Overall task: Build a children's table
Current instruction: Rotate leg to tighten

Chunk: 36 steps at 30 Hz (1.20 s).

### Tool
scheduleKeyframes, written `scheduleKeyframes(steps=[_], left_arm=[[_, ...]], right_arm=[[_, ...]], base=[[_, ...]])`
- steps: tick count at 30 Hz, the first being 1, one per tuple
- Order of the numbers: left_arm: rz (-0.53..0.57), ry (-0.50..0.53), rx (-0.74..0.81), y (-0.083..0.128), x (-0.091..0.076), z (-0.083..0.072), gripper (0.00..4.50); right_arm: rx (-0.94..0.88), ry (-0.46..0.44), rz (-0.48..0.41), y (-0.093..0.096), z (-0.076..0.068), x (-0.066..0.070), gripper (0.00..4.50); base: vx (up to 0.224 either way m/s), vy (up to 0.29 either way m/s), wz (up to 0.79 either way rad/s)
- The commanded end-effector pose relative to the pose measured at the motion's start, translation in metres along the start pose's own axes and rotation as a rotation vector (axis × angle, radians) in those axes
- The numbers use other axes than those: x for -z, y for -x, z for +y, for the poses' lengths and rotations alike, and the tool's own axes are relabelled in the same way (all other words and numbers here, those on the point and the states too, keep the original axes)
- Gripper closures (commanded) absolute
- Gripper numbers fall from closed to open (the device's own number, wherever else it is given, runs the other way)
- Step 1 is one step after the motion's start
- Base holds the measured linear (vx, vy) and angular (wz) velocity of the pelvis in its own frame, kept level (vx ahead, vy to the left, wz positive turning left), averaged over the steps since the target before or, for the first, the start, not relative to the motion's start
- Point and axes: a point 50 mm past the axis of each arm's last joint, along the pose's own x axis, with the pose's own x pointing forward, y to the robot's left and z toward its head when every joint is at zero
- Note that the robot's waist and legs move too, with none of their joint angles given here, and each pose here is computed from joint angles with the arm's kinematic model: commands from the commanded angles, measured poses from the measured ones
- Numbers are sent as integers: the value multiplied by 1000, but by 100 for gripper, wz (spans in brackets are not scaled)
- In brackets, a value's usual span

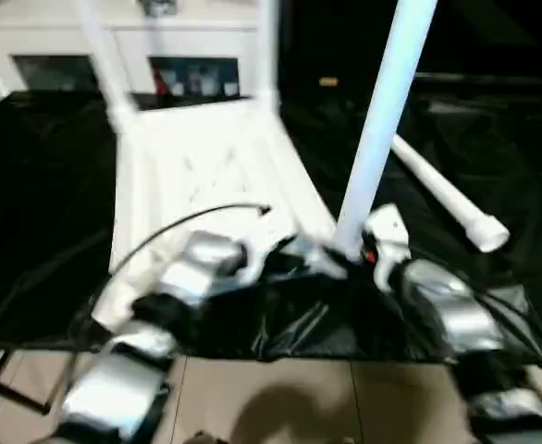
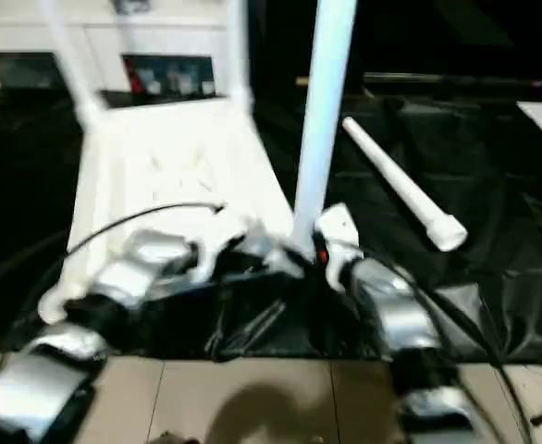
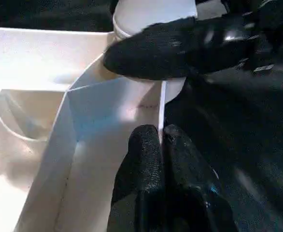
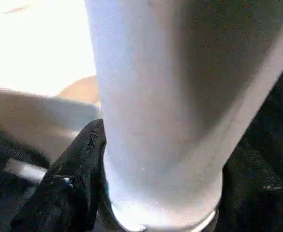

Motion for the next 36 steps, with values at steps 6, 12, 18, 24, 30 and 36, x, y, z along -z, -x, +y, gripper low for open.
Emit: scheduleKeyframes(steps=[6, 12, 18, 24, 30, 36], left_arm=[[-109, -32, 82, -17, -26, -20, 450], [-97, -62, 175, -1, -15, -14, 450], [-73, -100, 288, 18, -5, -11, 450], [-43, -109, 335, 30, 1, -4, 450], [-21, -113, 385, 41, 7, 1, 450], [-9, -106, 401, 43, 10, 1, 450]], right_arm=[[-213, -36, -9, -13, 46, 2, 97], [-361, 75, -14, 2, 34, 3, 57], [-586, 130, 2, 26, 26, 6, 57], [-731, 153, 43, 42, 23, 8, 87], [-849, 166, 91, 55, 25, 12, 130], [-840, 148, 84, 54, 26, 12, 172]], base=[[0, 0, 0], [0, 0, 0], [0, 0, 0], [0, 0, 0], [0, 0, 0], [0, 0, 0]])
